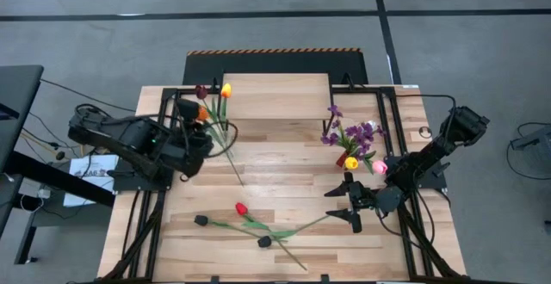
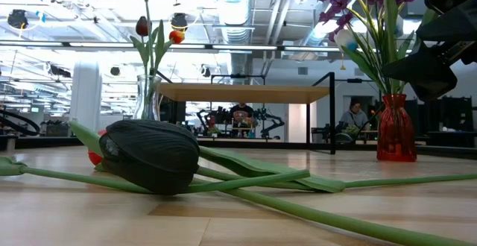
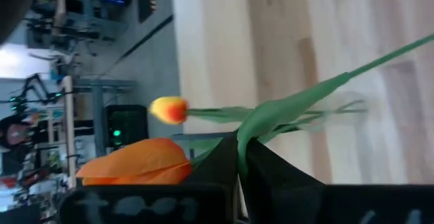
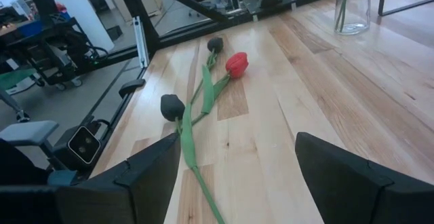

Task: Pick and place flowers into a vace then onto a shelf
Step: Put the orange flower into the transparent vase

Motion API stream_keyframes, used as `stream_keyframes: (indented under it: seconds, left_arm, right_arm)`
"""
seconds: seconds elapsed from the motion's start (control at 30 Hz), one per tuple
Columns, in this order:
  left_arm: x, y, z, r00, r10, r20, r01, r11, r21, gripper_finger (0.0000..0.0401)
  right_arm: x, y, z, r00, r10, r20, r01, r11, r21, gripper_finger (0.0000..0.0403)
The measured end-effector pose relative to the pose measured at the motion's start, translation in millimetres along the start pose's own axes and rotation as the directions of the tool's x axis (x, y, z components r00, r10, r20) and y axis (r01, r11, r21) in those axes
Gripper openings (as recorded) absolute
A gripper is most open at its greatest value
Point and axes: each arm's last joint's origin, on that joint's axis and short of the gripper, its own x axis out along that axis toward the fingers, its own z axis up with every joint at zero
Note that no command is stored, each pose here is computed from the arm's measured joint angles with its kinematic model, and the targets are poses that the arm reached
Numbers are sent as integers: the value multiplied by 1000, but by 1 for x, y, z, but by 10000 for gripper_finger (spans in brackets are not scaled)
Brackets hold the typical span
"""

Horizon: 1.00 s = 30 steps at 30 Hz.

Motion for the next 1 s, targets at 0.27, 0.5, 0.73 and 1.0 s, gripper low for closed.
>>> stream_keyframes:
  seconds: [0.27, 0.5, 0.73, 1.0]
  left_arm:
    - [-11, 22, -24, 991, 132, 20, -132, 991, -23, 0]
    - [-11, 35, -35, 967, 253, -21, -254, 966, -56, 0]
    - [-3, 44, -39, 946, 309, -100, -317, 945, -76, 0]
    - [4, 52, -43, 931, 323, -168, -342, 934, -103, 0]
  right_arm:
    - [0, 0, 0, 1000, 0, 0, 0, 1000, 0, 286]
    - [0, 0, 0, 1000, 0, 0, 0, 1000, 0, 286]
    - [0, 0, 0, 1000, -1, 0, 1, 1000, 0, 286]
    - [0, 0, 0, 1000, -1, 0, 1, 1000, -1, 286]
